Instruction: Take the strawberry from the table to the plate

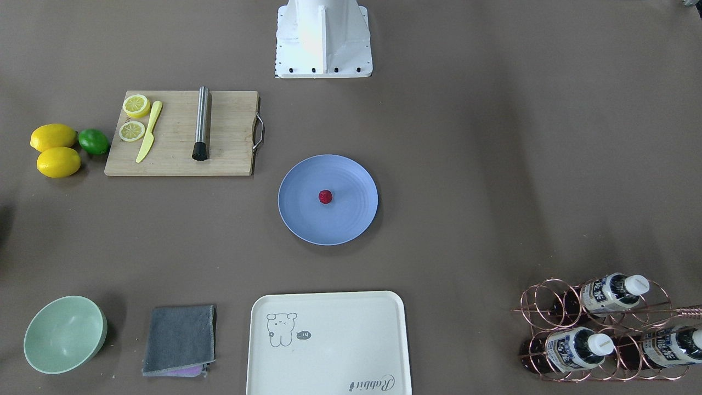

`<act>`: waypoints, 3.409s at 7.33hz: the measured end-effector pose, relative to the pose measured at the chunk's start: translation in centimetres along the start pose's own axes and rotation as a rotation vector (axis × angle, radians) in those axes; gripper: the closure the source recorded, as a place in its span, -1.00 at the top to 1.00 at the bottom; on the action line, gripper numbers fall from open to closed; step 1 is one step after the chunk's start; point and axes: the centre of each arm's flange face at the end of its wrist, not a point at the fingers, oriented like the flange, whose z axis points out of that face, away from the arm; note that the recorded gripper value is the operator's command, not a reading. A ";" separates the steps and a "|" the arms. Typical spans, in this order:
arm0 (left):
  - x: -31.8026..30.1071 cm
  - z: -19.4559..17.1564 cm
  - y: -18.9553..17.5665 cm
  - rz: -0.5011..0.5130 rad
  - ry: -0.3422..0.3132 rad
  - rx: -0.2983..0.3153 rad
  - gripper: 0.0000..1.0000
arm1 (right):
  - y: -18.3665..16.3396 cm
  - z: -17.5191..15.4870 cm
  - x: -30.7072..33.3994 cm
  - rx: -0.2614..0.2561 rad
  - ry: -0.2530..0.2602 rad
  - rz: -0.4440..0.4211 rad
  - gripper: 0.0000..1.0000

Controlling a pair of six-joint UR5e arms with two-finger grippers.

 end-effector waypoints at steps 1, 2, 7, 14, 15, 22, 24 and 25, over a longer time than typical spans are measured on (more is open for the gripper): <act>-0.1 0.1 0.0 -0.002 0.000 -0.003 0.96 | 0.0 0.3 0.2 0.006 0.000 -0.005 1.00; -0.1 0.2 0.0 -0.003 0.000 -0.004 0.96 | 0.0 0.5 0.3 0.013 0.000 -0.010 1.00; -0.6 0.7 0.3 -0.014 0.001 -0.013 0.96 | 0.1 0.7 0.3 0.026 -0.013 -0.018 1.00; -0.6 0.5 0.2 -0.012 0.000 -0.010 0.96 | 1.6 2.3 0.6 0.006 -0.061 0.001 1.00; -0.6 0.6 0.3 -0.012 0.000 -0.011 0.96 | 1.6 2.3 0.6 0.006 -0.063 0.001 1.00; -0.6 0.6 0.3 -0.014 0.001 -0.013 0.96 | 1.6 2.1 0.5 0.012 -0.064 -0.003 1.00; -0.6 0.7 0.3 -0.014 0.002 -0.013 0.96 | 1.6 2.1 0.5 0.012 -0.064 -0.003 1.00; -0.6 0.6 0.3 -0.014 0.002 -0.013 0.96 | 1.6 2.1 0.5 0.012 -0.065 -0.003 1.00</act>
